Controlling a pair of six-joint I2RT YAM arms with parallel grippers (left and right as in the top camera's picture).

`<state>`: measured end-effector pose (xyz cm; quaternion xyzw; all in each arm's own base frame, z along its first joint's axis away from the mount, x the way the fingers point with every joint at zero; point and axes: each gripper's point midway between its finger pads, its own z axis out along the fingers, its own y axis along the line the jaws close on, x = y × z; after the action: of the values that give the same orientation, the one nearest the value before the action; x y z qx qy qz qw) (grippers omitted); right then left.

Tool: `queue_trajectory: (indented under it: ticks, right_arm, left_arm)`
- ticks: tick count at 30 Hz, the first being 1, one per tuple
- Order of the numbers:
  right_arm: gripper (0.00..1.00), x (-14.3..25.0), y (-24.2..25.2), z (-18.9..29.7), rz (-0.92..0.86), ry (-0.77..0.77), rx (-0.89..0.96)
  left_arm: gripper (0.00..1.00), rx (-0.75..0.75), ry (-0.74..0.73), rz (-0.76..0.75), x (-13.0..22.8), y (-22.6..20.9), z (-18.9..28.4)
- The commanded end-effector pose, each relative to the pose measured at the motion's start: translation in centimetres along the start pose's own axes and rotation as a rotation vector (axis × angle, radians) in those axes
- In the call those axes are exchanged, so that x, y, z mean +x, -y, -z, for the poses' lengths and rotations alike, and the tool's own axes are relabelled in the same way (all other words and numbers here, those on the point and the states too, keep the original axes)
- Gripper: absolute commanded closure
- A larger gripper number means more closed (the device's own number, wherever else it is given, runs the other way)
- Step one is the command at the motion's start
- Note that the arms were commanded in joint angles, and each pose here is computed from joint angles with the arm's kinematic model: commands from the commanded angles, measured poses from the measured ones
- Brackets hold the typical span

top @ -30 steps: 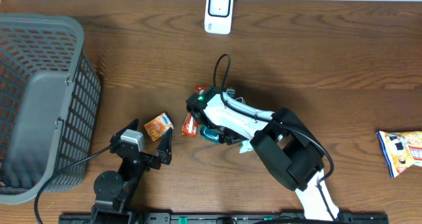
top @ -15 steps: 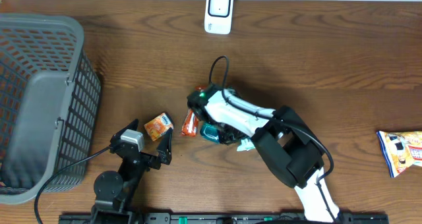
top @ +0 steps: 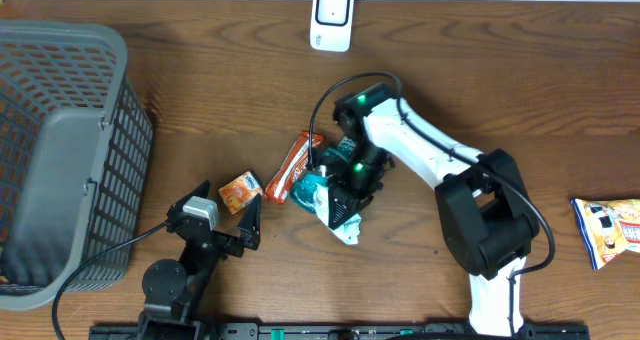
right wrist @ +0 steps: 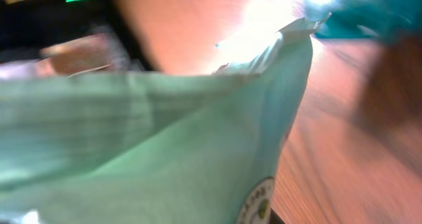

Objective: Scan the item barcode
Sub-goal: 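Lift the green packet with the right gripper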

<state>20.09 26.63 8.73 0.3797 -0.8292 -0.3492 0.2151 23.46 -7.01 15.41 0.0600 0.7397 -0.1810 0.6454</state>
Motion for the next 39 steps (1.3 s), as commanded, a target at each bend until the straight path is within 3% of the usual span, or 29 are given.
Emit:
queue_trajectory:
  ticks: [1,11,39]
  right_arm:
    - [0.99,-1.7,-4.6,1.5,0.34,0.176,-0.221]
    - [0.99,-2.5,-6.8,2.4,0.59,0.302,-0.308]
    - [0.99,-4.4,-6.7,2.8,0.821,0.407,-0.264]
  left_arm:
    - [0.02,-0.003,-0.048,0.004,1.6,-0.2,-0.1]
    - [0.02,-0.003,-0.048,0.004,1.6,-0.2,-0.1]
    - [0.02,-0.003,-0.048,0.004,1.6,-0.2,-0.1]
